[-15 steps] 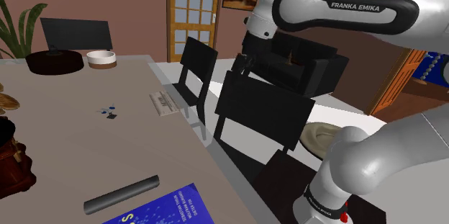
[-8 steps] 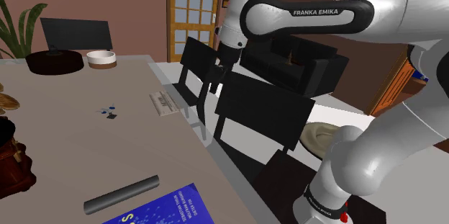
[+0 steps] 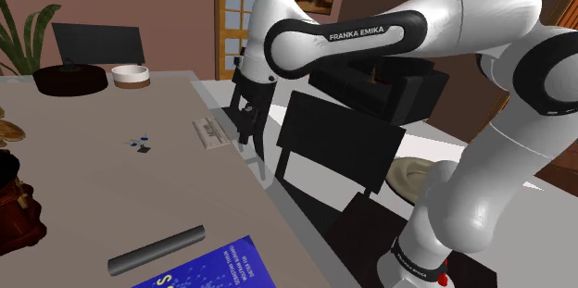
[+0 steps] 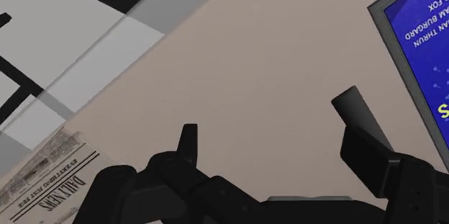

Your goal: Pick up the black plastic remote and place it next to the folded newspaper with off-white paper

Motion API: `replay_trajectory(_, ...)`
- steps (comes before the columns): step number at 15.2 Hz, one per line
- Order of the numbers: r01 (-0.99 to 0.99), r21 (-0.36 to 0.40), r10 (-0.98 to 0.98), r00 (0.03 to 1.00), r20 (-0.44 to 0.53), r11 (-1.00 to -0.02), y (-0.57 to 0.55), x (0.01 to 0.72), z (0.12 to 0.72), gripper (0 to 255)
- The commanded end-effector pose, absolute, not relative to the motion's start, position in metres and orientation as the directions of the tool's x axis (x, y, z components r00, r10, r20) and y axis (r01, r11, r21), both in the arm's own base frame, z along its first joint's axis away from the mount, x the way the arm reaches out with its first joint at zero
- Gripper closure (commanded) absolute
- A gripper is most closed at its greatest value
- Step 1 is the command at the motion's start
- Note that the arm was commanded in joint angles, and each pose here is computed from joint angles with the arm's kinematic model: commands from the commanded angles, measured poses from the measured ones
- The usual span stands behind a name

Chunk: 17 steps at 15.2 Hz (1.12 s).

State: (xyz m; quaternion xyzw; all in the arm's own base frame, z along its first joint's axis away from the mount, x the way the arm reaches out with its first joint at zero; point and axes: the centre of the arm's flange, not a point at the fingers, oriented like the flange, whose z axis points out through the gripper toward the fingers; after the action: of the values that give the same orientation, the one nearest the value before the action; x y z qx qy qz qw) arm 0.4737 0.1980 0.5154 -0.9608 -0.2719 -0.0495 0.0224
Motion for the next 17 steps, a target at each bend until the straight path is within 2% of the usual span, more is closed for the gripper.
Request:
replay_trajectory(1,0.573,-0.019,0.569,0.817,0.096,-0.819,0.220,0.486,0.501,0)
replay_trajectory(17,0.870,-0.064,0.872,0.490,0.009,-0.488,0.399,0.503,0.385,0)
